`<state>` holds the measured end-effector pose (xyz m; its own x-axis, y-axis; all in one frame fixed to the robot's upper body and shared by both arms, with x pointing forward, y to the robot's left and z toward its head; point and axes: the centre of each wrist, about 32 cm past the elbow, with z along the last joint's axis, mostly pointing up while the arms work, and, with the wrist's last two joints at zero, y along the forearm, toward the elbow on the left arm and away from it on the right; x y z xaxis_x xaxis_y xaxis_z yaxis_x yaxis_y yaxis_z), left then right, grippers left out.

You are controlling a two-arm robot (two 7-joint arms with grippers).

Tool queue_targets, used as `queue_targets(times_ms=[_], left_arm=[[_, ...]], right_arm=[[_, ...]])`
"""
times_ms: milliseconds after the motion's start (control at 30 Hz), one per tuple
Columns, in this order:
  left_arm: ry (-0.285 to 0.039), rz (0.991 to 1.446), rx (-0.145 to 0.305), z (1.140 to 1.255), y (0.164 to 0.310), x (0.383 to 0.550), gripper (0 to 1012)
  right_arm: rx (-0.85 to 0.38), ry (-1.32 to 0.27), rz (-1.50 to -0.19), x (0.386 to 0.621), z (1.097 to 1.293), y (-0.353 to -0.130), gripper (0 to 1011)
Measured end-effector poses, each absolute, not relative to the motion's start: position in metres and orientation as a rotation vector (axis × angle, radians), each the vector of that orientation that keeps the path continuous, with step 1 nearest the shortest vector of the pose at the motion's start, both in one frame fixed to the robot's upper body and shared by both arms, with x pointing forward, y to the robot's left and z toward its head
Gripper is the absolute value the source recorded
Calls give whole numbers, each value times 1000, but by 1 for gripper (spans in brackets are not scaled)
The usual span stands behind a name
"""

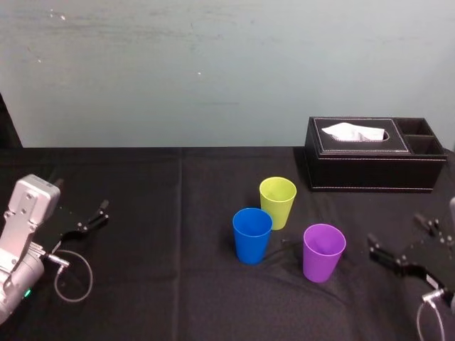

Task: Stack the three plastic cups sequentially using one hand.

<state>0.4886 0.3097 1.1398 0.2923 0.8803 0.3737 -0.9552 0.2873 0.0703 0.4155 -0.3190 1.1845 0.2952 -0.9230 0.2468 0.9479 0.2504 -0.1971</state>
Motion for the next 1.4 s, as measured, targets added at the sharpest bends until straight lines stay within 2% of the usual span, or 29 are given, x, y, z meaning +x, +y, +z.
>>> queue_targets(times_ms=[200, 500, 833, 1400], left_arm=[[-285, 1248, 304, 1140, 310, 489, 1000], [-285, 1248, 304, 1140, 310, 489, 1000], [-285, 1248, 304, 1140, 310, 489, 1000], [-285, 1248, 305, 1140, 310, 489, 1000]], right_arm=[[-345, 19, -1220, 393, 1185, -314, 1004], [-353, 87, -1158, 374, 1179, -296, 1004], [-358, 94, -1131, 381, 1171, -277, 1004], [-330, 91, -1156, 396, 1159, -264, 1004]])
